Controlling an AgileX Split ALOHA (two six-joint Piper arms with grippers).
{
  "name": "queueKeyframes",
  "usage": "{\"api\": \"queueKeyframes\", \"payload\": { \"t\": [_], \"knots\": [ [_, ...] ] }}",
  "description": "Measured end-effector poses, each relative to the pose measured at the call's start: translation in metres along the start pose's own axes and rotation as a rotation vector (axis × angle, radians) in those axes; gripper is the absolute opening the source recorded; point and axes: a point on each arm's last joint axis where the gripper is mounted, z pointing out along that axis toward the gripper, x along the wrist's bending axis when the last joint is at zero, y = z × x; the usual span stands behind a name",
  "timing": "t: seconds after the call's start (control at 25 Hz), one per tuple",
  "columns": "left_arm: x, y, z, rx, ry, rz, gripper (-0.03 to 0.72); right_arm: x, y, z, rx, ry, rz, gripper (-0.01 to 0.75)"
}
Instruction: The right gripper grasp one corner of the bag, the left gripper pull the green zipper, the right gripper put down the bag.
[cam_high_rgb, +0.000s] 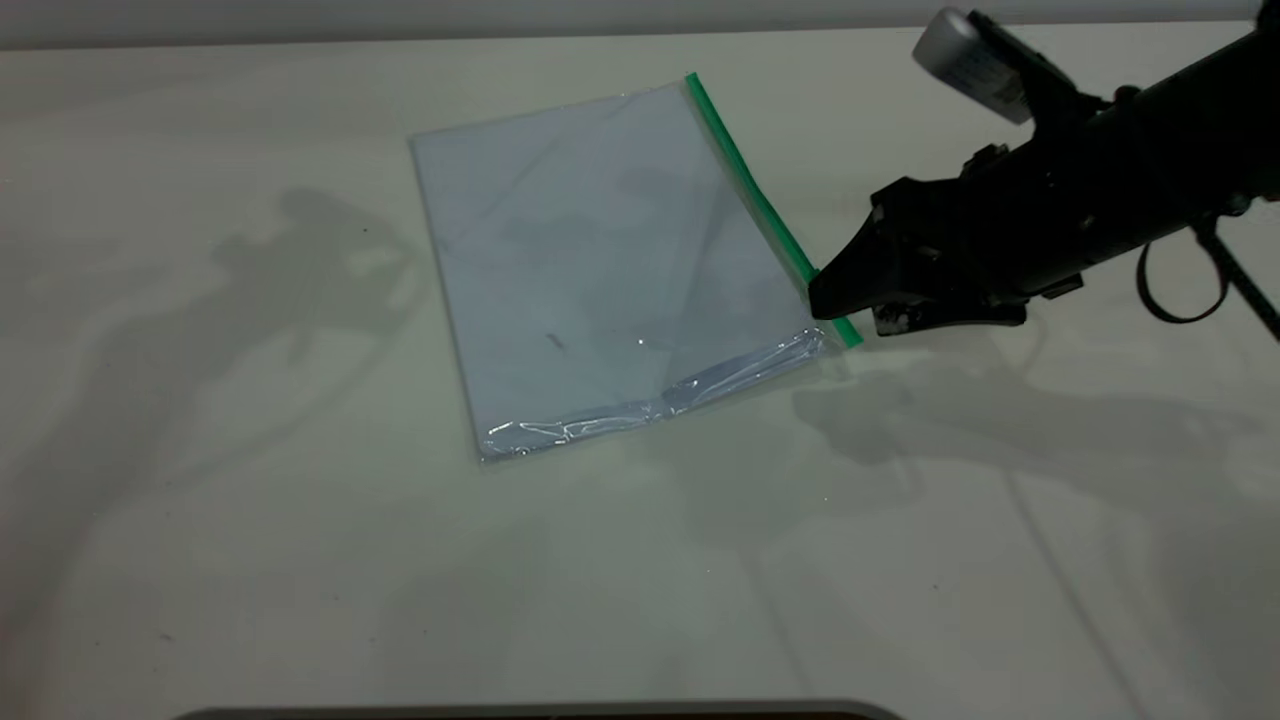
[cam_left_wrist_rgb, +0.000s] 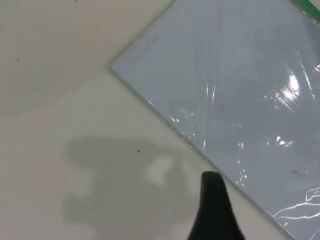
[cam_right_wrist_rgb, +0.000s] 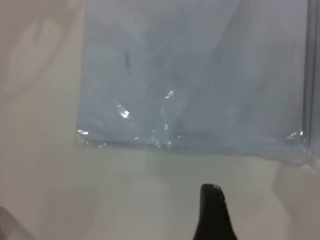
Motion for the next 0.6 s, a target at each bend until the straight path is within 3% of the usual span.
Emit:
{"api": "queueKeyframes", "payload": {
  "t": [0.6],
  "knots": [
    [0.000,0.000,0.000,0.000,0.000,0.001,0.588,-0.039,-0.009,0.025,0.035,-0.008,0.096,0.570]
  ]
}}
